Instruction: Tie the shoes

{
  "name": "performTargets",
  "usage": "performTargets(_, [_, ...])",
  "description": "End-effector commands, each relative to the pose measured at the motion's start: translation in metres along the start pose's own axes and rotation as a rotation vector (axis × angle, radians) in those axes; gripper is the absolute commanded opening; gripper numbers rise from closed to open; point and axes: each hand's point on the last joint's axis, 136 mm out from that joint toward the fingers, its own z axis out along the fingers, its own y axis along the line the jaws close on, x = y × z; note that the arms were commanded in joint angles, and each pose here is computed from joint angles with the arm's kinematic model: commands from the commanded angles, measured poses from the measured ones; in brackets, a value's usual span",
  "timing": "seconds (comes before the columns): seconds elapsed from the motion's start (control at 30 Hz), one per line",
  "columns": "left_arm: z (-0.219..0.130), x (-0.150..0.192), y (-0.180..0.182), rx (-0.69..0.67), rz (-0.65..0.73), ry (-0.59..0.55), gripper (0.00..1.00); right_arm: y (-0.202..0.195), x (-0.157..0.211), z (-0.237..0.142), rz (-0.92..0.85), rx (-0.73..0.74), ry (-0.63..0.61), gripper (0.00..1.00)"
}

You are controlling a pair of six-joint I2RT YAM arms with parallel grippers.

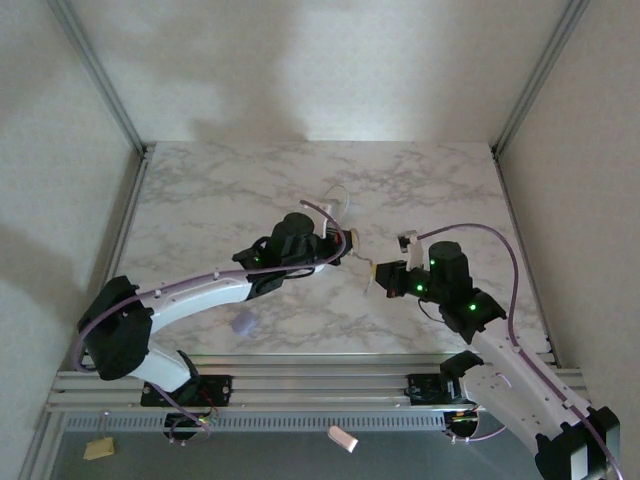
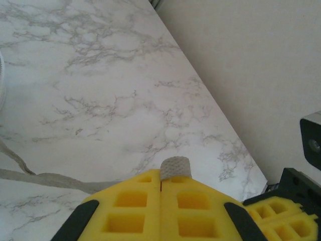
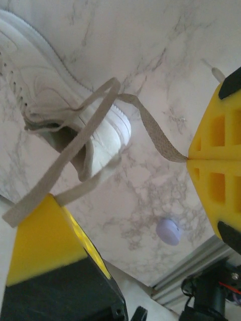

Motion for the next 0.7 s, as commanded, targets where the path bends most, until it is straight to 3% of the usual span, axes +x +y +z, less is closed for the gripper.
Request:
performTargets(0.0, [-0.003, -0.001, -0.001, -0.014, 0.027, -0.024, 0.0, 0.018, 0.004, -0.005, -0.011, -0.08, 0.043, 0.0])
performTargets(0.2, [-0.002, 0.005, 0.006, -0.045, 0.034, -0.023, 0.0, 0.001, 0.008, -0.013, 0.035, 0.021, 0.01, 0.0])
performTargets(0.4, [-0.001, 0.021, 0.015, -0.053, 0.069, -0.028, 0.0, 0.004, 0.007, -0.018, 0.042, 0.018, -0.001, 0.0])
performTargets(0.67, [0.002, 0.026, 0.021, -0.034, 0.146, -0.129, 0.0, 0.009, -0.001, -0.022, 0.045, 0.025, -0.001, 0.0])
